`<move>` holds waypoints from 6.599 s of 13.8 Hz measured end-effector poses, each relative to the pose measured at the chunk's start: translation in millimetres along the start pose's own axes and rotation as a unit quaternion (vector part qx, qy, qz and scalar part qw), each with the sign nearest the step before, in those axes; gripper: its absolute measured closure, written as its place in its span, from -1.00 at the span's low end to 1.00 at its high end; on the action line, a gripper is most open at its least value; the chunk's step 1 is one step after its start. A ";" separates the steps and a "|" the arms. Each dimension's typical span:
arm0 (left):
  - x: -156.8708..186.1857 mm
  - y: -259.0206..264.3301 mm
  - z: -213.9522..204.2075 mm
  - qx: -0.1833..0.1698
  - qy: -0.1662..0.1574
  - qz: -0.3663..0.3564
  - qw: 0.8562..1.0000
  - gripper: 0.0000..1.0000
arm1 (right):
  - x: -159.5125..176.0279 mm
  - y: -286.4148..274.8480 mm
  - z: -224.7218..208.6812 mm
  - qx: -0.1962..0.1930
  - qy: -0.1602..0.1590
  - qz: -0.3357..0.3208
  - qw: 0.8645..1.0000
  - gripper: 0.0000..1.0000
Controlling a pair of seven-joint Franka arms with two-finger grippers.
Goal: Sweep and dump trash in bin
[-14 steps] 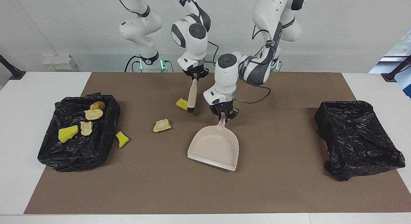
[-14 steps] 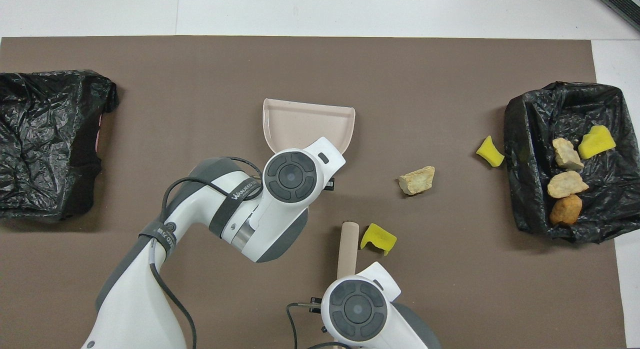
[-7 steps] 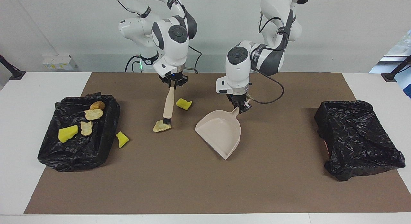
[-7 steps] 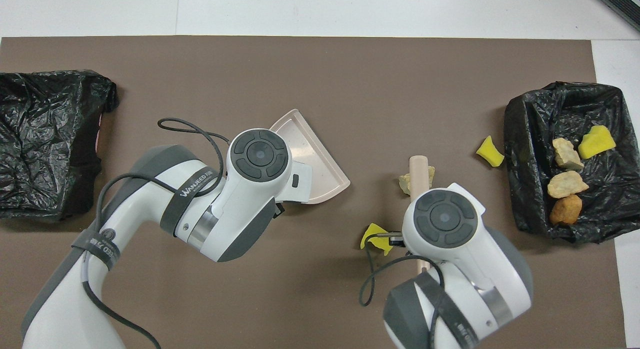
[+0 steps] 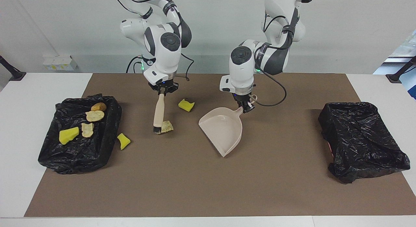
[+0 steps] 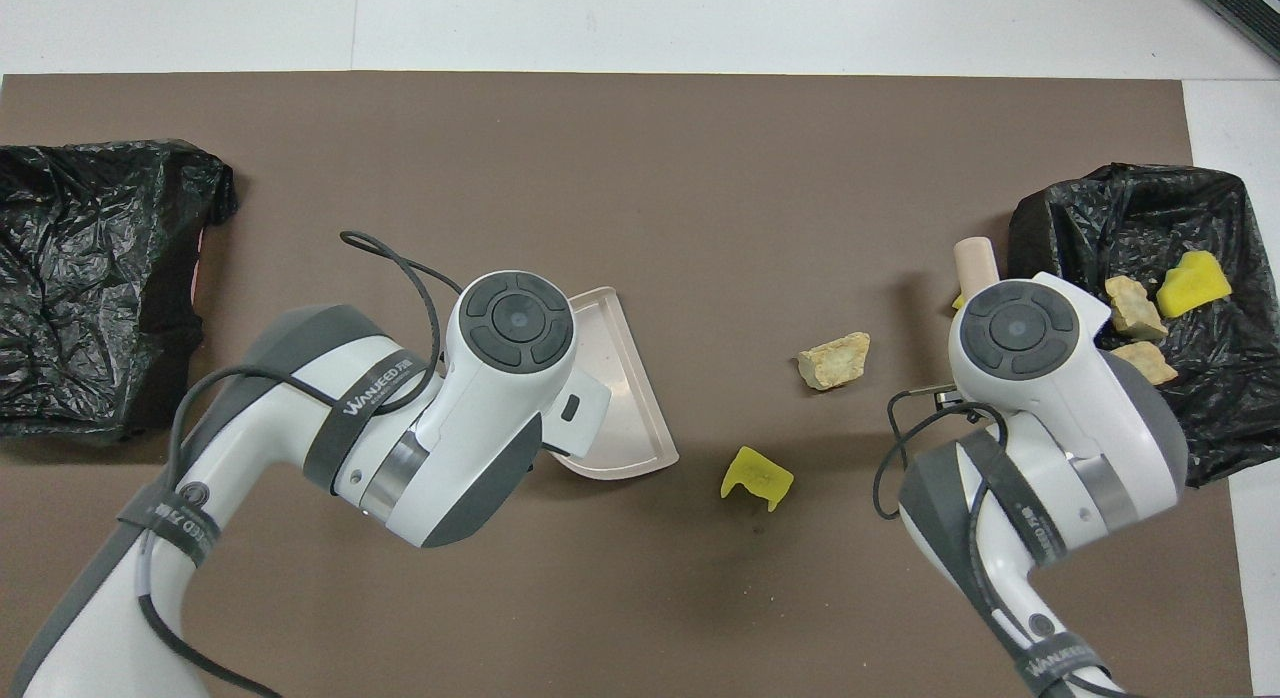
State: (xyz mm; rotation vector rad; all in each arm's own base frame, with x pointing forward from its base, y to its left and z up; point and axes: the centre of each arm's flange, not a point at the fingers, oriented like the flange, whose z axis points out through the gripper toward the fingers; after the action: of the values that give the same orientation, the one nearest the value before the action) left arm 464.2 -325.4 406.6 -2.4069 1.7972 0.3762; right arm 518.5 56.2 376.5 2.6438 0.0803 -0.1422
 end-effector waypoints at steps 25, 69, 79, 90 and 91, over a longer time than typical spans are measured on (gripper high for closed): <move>11.6 153.1 38.1 0.007 0.018 -0.044 0.999 0.38 | 1.1 -38.4 -79.6 0.121 0.011 -0.237 0.964 0.48; -211.2 -89.3 -46.7 0.025 0.121 -0.009 0.992 0.38 | -105.9 -177.8 -144.9 0.241 -0.058 -0.076 0.966 0.48; -440.1 -225.4 -31.4 0.053 0.102 -0.040 0.993 0.38 | -166.7 -354.5 -124.0 0.229 -0.050 -0.017 0.972 0.48; -527.1 -309.4 -32.3 0.156 -0.160 0.095 0.970 0.38 | -145.0 -344.6 -133.6 0.238 -0.046 -0.001 0.970 -0.35; -521.4 -310.1 -35.4 0.156 -0.180 0.107 0.965 0.38 | -139.3 -336.8 -143.0 0.239 -0.046 0.000 0.970 -0.55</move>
State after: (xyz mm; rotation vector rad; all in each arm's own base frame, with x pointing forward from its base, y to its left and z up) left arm 625.9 239.6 561.2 -1.8076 1.7921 0.4744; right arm 364.9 415.8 359.8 3.1118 0.0151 -0.3208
